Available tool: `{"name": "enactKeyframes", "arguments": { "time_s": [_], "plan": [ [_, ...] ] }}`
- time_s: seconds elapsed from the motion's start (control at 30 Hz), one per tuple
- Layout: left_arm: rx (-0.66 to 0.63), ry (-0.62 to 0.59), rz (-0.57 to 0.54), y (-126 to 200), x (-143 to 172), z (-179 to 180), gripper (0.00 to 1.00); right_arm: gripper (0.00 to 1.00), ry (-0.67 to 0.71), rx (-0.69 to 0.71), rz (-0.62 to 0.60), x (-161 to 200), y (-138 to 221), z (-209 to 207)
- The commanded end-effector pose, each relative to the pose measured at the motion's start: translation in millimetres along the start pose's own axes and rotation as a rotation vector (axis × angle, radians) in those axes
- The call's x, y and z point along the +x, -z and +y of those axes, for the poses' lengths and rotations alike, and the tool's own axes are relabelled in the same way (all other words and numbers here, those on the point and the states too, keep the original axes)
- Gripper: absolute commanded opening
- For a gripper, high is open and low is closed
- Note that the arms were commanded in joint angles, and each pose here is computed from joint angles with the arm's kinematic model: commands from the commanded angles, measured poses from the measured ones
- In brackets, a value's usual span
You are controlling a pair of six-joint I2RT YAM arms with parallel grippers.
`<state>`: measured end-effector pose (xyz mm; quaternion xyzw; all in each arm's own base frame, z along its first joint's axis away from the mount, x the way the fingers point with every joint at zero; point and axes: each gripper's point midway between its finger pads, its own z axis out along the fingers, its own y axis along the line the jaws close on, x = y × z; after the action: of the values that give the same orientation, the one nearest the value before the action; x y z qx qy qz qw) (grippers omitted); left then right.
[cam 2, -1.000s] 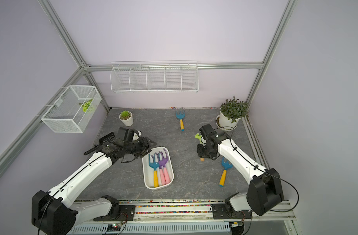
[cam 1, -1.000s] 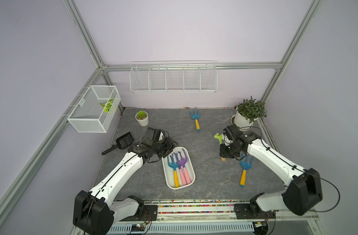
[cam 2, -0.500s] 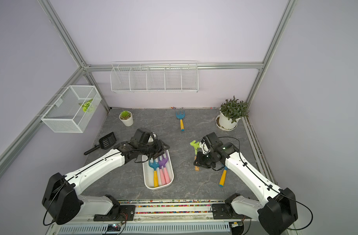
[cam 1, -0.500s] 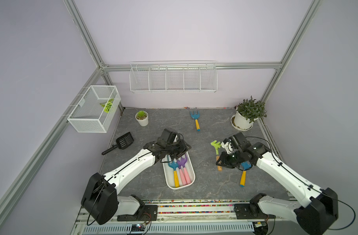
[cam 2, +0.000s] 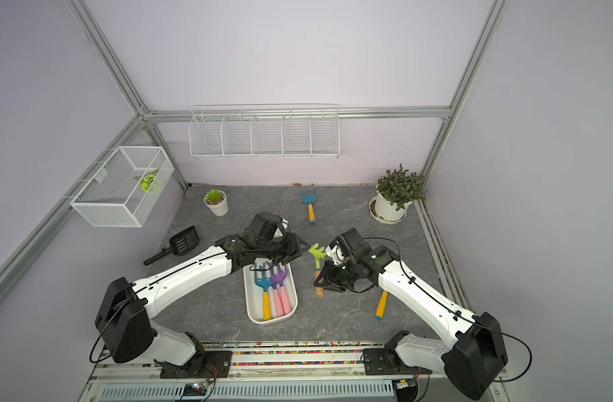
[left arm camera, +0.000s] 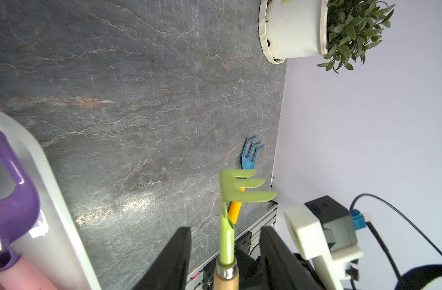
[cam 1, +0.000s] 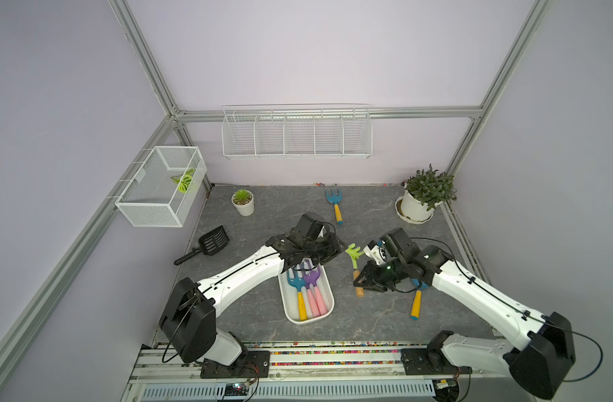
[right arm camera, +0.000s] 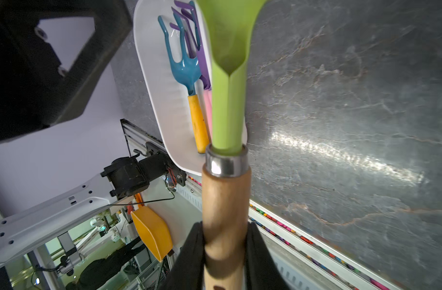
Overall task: Put the rake into the storage box
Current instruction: Pick up the rake at the center of the board.
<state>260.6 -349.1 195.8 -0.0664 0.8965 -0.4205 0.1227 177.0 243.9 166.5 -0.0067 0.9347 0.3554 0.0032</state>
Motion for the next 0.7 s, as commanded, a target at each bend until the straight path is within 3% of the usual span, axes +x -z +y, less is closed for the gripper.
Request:
{"name": "enactKeyframes", "arguments": {
  "time_s": [0.0, 0.3, 0.67],
  "plan": [
    [-0.015, -0.034, -0.012, -2, -1, -5, 0.49, 0.0, 0.023, -0.061, -0.013, -7, 1, 28],
    [-0.048, -0.053, -0.015, -1, 5, -3, 0.41, 0.0, 0.034, -0.096, -0.02, -15, 0, 49],
    [-0.042, -0.054, -0.022, -2, 2, -8, 0.22, 0.0, 0.059, -0.079, 0.003, -6, -5, 52]
  ]
}}
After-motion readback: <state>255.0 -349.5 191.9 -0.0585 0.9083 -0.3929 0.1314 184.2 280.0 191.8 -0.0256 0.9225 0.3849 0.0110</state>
